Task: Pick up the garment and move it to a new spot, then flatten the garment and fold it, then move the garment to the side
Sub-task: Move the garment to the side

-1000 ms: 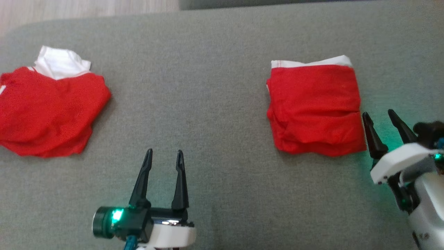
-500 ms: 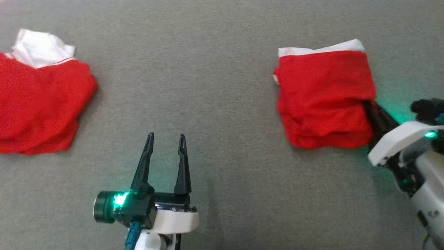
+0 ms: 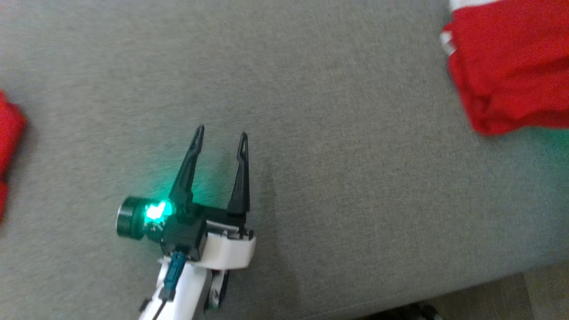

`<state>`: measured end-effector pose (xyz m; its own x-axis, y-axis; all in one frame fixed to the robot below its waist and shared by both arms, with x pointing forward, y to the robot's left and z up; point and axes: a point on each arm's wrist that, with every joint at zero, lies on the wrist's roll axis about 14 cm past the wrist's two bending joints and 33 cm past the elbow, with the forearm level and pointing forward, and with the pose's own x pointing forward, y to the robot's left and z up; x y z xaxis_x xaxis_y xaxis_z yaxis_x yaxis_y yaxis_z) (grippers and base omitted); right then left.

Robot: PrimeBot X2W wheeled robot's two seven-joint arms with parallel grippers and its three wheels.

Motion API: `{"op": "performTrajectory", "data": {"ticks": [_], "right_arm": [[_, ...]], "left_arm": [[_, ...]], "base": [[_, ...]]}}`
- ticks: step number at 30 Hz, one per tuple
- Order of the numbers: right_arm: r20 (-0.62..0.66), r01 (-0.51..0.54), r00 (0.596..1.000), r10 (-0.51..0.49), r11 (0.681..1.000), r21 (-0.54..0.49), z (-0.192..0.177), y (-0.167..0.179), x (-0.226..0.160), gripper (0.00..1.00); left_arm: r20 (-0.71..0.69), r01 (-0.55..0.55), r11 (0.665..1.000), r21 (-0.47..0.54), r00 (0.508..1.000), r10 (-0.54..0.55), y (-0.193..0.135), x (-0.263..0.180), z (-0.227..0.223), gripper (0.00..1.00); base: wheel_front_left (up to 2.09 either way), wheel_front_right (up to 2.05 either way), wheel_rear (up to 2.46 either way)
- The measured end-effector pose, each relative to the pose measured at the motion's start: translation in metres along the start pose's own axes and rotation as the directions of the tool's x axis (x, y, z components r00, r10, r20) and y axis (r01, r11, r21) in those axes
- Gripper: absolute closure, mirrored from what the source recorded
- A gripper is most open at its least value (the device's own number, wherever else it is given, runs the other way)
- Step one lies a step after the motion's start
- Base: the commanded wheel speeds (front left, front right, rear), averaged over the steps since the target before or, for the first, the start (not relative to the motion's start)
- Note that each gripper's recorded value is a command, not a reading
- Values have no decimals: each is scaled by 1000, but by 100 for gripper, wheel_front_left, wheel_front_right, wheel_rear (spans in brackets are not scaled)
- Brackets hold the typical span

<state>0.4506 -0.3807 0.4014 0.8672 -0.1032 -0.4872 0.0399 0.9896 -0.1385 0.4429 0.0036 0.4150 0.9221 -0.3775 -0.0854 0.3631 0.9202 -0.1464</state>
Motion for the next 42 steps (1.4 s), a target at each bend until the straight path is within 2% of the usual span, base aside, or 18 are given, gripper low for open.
{"op": "performTrajectory", "data": {"ticks": [6, 13, 14, 15, 19, 23, 28, 31, 32, 38, 42], "right_arm": [[-24, 121, 992, -122, 992, -32, 2, -50, 5, 100], [-40, 249, 966, -254, 963, -102, 4, -101, -1, 100], [-40, 255, 965, -260, 960, -112, 4, -103, 0, 16], [-34, 262, 963, -268, 957, -127, 5, -106, 1, 0], [38, 277, 961, -274, 947, -162, 26, -108, 5, 0], [88, 229, 972, -217, 959, -169, 37, -81, 11, 0], [180, 92, 981, -72, 990, -110, 49, -15, 14, 0], [193, -9, 981, 21, 998, -63, 36, 31, 4, 0], [193, -9, 981, 21, 998, -63, 36, 31, 4, 0], [213, -173, 963, 165, 985, 21, 10, 112, -33, 0], [281, -222, 941, 189, 971, 91, 14, 148, -59, 0]], "left_arm": [[0, 61, 998, -34, 998, -61, -12, 30, -19, 0], [38, 94, 993, -76, 995, -91, -21, 47, -23, 0], [41, 94, 993, -78, 995, -91, -21, 47, -22, 0], [43, 93, 993, -77, 995, -90, -21, 47, -21, 0], [42, 81, 994, -73, 996, -78, -18, 46, -17, 0], [41, 61, 996, -69, 997, -58, -14, 41, -8, 0], [23, 12, 997, -79, 1000, -10, -7, 21, 3, 0], [16, -22, 996, -84, 1000, 24, -1, 4, 10, 0], [16, -22, 996, -84, 1000, 24, -1, 4, 10, 0], [11, -114, 992, -55, 993, 115, 17, -34, 24, 0], [39, -205, 978, -28, 978, 206, 36, -64, 39, 0]], "base": [[0, 0, 0], [0, 0, 0], [0, 0, 0], [0, 0, 0], [0, 0, 0], [0, 0, 0], [0, 0, 0], [0, 0, 0], [0, 0, 0], [0, 0, 0], [0, 0, 0]]}}
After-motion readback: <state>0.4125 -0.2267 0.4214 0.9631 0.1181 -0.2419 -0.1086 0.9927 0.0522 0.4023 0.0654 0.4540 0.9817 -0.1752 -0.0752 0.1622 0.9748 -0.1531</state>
